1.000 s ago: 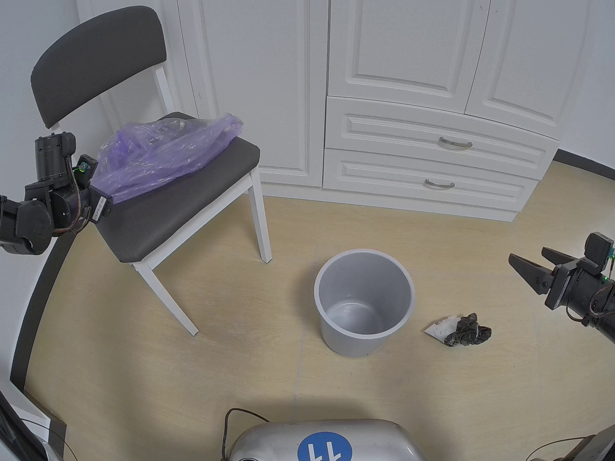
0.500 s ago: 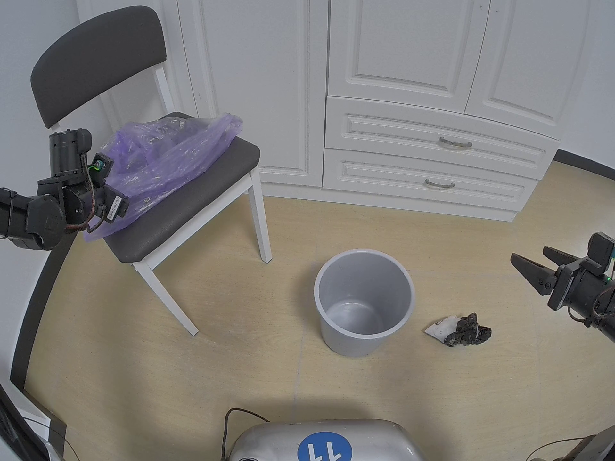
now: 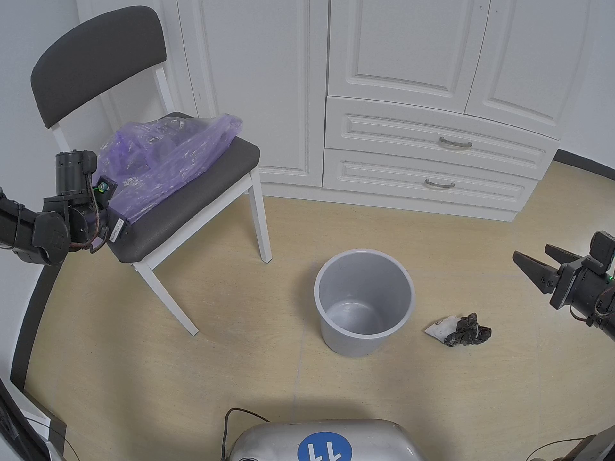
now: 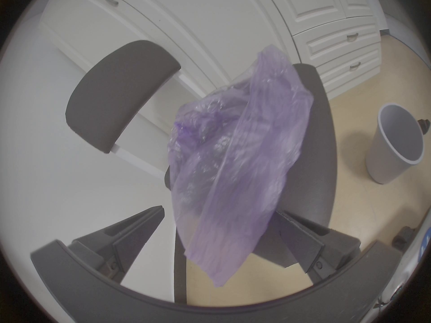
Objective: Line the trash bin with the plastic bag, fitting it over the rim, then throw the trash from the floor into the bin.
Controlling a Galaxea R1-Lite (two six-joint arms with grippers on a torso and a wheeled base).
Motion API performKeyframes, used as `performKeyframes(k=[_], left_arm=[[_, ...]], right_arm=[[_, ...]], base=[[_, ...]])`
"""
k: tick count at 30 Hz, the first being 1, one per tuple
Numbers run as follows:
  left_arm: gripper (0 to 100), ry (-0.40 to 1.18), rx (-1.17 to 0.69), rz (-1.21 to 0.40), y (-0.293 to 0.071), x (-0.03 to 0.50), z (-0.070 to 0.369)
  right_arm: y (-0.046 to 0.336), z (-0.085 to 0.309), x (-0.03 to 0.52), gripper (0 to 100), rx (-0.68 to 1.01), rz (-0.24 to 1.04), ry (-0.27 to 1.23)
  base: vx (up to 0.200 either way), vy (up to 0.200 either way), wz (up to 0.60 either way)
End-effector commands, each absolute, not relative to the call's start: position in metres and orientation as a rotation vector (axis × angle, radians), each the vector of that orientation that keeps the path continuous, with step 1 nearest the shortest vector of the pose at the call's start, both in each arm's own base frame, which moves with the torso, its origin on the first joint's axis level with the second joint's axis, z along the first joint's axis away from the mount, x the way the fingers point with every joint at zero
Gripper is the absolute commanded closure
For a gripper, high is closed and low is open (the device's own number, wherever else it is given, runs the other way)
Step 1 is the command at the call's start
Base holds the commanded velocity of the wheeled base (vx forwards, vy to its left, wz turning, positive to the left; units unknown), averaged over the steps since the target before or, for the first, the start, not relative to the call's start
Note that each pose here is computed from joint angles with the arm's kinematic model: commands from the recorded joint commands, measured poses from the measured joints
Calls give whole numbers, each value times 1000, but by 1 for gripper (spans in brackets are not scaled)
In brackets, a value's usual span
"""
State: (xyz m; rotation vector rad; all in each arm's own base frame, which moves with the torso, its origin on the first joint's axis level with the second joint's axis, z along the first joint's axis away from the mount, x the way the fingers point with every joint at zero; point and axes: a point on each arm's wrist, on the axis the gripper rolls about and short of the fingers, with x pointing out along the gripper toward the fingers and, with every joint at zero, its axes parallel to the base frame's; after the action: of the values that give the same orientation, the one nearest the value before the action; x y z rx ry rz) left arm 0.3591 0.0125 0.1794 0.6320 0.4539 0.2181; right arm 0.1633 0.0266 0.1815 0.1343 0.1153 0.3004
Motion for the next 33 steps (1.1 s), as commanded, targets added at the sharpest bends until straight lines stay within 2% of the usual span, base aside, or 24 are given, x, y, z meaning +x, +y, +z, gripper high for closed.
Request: performKeyframes(k=[1, 14, 22, 33], left_arm=[[0, 468, 629, 241, 22, 357, 178], [0, 352, 605, 300, 33, 371, 214], [0, 408, 616, 273, 28, 380, 181], [0, 388, 612, 267, 25, 394, 177]], right_arm=[[26, 183, 163, 0, 135, 297, 108], [25, 184, 163, 0, 136, 294, 105], [25, 184, 163, 0, 136, 293, 102], [24, 187, 161, 0, 139, 291, 88]], base=[[0, 0, 0], [0, 0, 0], [0, 0, 0], [0, 0, 0]])
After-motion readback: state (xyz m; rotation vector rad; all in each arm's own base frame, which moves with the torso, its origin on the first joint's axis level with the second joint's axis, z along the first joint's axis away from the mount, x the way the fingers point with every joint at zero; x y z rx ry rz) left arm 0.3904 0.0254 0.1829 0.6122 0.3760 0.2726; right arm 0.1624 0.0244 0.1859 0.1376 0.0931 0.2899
